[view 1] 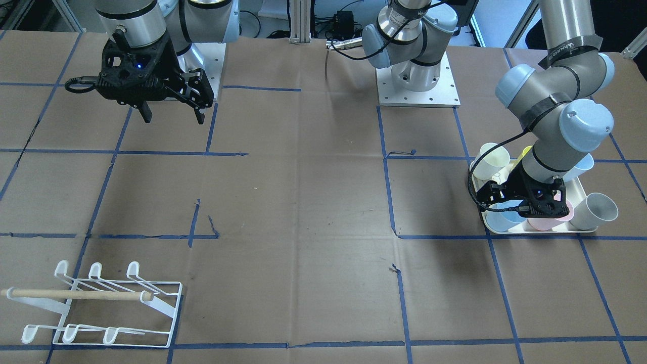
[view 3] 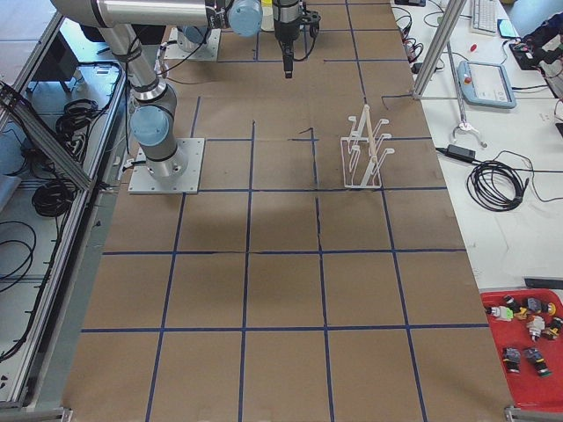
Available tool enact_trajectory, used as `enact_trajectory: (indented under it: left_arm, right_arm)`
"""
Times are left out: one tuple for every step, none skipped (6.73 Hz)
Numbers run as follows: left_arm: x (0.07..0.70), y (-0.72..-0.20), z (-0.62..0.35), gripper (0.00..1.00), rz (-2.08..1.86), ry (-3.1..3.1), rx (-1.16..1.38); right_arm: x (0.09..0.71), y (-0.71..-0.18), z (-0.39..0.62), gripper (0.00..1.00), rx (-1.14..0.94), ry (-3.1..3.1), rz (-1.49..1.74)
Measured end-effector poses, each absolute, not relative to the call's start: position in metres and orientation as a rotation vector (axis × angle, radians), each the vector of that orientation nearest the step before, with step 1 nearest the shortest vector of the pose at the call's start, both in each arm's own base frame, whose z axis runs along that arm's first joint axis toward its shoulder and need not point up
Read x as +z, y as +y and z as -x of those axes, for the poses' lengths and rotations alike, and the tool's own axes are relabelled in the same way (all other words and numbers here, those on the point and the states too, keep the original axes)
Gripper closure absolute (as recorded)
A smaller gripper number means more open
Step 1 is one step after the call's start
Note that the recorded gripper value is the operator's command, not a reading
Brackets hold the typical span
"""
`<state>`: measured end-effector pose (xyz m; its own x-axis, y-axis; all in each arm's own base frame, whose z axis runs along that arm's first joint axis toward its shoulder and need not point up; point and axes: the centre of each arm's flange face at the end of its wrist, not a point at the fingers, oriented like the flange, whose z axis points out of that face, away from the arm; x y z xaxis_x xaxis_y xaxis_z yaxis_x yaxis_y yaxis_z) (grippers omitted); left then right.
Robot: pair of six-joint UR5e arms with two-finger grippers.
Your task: Transfer IKEA cup to right arm and place on rack
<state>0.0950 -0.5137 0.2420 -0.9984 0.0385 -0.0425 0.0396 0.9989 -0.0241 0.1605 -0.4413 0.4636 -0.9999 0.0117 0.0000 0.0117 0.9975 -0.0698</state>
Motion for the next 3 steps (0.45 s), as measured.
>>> enact_trajectory:
  left_arm:
    - [0.2391, -0.5148, -0.0923, 0.05, -0.060, 3.101, -0.033]
    - [0.2380, -0.5151, -0.0905, 0.25, -0.061, 3.102, -0.029]
    - [0.2369, -0.5150, -0.0903, 0.60, -0.064, 3.102, -0.020]
  right_arm:
    - [0.4639, -0.4413, -0.1605, 0.00, 0.111, -3.139, 0.019]
    - [0.4640, -0.4412, -0.1604, 0.00, 0.111, -3.139, 0.019]
    - [0.4641, -0.4413, -0.1603, 0.00, 0.111, -3.139, 0.019]
